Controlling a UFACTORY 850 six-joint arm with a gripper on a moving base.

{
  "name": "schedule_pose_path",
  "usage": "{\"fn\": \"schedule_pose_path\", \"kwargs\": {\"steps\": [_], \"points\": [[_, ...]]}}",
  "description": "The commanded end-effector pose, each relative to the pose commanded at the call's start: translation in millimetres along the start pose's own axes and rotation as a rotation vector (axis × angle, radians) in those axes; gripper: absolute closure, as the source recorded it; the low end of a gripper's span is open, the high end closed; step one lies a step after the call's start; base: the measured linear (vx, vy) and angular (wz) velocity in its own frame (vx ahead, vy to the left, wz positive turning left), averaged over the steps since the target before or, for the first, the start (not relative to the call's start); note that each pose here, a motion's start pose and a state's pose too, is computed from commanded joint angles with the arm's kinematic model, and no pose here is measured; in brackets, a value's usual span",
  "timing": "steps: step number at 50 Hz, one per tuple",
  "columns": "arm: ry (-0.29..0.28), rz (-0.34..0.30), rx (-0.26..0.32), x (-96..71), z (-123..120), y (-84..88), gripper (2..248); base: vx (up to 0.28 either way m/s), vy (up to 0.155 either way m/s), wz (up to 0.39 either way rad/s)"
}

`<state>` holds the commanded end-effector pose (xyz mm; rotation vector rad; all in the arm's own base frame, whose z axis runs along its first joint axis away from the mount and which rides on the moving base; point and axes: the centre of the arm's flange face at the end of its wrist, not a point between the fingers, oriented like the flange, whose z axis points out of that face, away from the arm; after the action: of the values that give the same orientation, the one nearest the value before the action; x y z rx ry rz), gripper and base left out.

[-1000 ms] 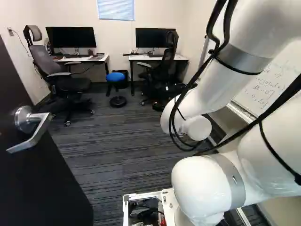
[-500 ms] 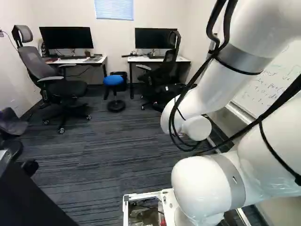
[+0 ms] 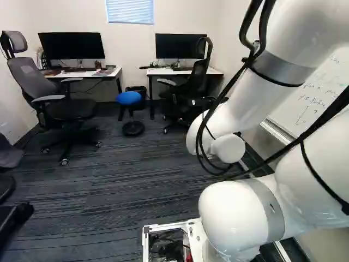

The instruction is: Open the door and move inside

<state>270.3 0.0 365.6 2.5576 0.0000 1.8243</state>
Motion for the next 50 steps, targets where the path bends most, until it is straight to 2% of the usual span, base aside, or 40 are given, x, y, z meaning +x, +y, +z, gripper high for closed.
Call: {"fn": "schedule_pose_path", "kwargs": {"steps": [31, 50], "points": [[0.000, 0.000, 0.000, 0.0, 0.0, 0.0, 3, 0.196, 0.001, -0.016], [0.000, 0.000, 0.000, 0.0, 0.0, 0.0, 3, 0.047, 0.001, -0.005]]}}
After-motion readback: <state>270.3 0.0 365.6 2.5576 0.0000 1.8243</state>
